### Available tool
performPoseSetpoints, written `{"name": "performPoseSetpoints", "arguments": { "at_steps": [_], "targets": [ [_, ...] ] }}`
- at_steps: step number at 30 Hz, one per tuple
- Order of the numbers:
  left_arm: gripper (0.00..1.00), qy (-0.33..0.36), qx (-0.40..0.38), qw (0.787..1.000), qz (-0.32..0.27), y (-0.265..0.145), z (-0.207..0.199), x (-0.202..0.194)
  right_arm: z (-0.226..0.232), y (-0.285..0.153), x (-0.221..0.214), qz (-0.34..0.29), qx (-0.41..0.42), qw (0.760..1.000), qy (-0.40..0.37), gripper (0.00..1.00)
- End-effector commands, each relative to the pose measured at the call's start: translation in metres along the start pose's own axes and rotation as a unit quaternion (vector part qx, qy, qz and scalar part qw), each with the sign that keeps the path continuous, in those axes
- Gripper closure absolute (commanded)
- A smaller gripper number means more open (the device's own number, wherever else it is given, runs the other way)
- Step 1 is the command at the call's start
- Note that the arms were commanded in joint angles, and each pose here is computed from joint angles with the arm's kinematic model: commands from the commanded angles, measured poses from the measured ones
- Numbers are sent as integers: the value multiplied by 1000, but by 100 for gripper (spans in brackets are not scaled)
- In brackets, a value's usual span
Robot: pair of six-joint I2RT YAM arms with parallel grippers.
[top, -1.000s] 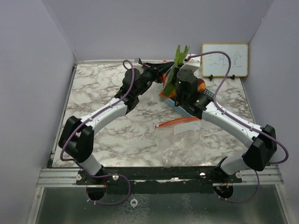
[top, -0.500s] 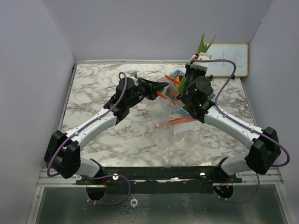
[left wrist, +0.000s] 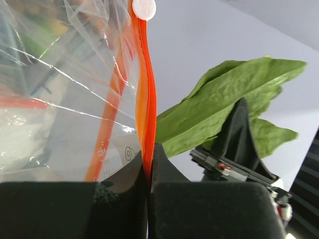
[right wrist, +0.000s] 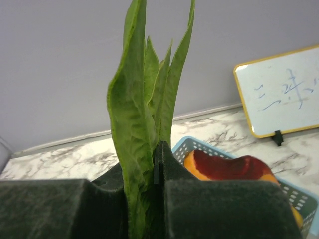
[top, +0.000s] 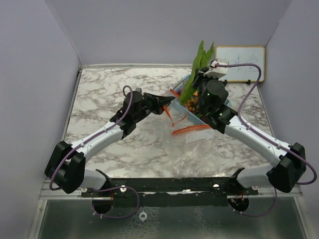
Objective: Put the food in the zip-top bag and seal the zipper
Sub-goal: Place the fake vegetable in the zipper food storage bag.
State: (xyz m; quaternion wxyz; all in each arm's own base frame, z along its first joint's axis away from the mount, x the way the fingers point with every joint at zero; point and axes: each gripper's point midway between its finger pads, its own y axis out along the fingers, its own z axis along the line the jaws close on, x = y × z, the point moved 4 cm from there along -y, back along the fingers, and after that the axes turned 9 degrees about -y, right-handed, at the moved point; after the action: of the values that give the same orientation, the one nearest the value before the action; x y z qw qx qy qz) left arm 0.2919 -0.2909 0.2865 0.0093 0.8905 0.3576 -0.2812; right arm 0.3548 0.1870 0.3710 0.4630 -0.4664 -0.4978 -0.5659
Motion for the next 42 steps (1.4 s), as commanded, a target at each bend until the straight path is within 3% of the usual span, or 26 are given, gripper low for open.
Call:
{"name": "performPoseSetpoints", "arguments": {
  "at_steps": [1,8,17,27,34,42],
  "targets": [
    [100,-14,-89,996,-12,-16,-32,-8,7,-12,-13,47,20,995,89,98],
    [100,-14,-108,994,-12,-12,-48,-15,26,-7,-40,72,39,991,110,98],
    [100,-17,-108,994,-2,-5,-51,-24,41,11,-55,51,27,994,94,98],
    [100,-28,-114,993,-11,-5,-44,-22,56,37,-17,12,-6,990,142,98],
    [100,-27,-146,989,-5,1,-55,-24,70,21,-31,88,38,972,214,98],
    [100,-24,-191,981,36,13,-76,-35,83,-18,-69,180,124,950,222,98]
  ]
}}
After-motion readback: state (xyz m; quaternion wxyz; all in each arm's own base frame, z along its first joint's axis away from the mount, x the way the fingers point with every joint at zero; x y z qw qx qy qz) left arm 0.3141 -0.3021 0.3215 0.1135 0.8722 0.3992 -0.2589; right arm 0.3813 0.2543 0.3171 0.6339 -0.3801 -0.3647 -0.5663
